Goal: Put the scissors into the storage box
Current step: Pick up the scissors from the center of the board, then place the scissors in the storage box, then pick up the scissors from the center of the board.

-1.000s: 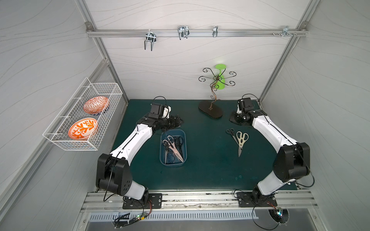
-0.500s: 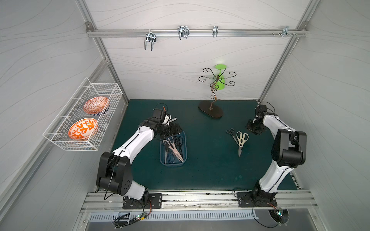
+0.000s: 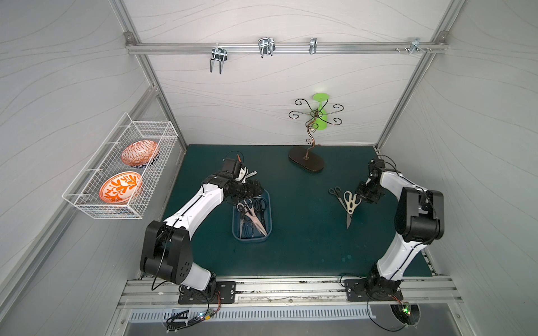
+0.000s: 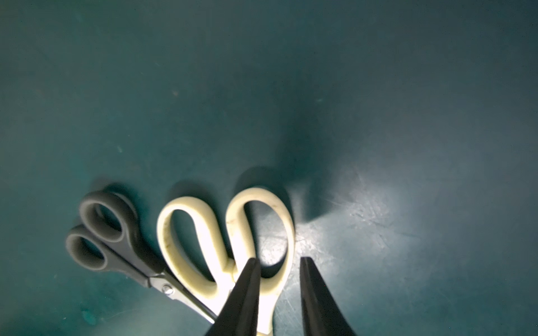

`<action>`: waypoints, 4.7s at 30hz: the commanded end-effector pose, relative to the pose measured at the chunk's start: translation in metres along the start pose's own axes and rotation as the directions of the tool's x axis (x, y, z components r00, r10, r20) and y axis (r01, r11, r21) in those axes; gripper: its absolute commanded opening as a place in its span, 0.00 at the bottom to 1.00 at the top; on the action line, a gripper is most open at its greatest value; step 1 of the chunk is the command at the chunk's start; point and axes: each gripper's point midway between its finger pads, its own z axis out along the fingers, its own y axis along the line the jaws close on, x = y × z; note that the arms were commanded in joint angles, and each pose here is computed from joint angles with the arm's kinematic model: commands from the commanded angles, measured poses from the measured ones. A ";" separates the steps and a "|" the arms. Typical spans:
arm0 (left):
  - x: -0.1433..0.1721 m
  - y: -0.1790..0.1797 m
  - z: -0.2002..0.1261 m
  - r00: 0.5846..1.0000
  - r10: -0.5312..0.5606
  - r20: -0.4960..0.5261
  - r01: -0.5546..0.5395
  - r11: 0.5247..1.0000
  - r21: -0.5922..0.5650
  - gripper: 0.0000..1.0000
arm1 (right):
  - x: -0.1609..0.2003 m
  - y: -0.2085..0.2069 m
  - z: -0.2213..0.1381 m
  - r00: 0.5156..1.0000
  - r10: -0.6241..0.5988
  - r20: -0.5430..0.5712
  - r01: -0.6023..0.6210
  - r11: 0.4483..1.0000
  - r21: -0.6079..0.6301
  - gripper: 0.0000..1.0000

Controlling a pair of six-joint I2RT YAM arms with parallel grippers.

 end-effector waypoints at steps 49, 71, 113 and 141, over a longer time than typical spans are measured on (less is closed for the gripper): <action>-0.043 0.044 -0.032 0.936 -0.333 0.112 0.314 0.936 0.161 0.92 | -0.007 0.031 -0.079 0.991 -0.061 0.122 0.076 0.990 -0.122 0.00; -0.051 0.126 -0.043 0.853 -0.436 0.288 0.440 0.896 0.052 0.92 | 0.173 0.348 -0.146 0.899 -0.393 0.194 0.433 0.729 -0.530 0.00; -0.057 0.124 -0.054 0.831 -0.466 0.304 0.454 0.884 0.116 0.92 | 0.259 0.412 -0.068 0.855 -0.491 0.165 0.507 0.729 -0.459 0.20; -0.042 0.060 -0.035 0.953 -0.219 0.211 0.191 0.970 0.147 0.92 | 0.063 0.213 -0.097 0.783 -0.585 0.214 0.619 0.767 -0.168 0.21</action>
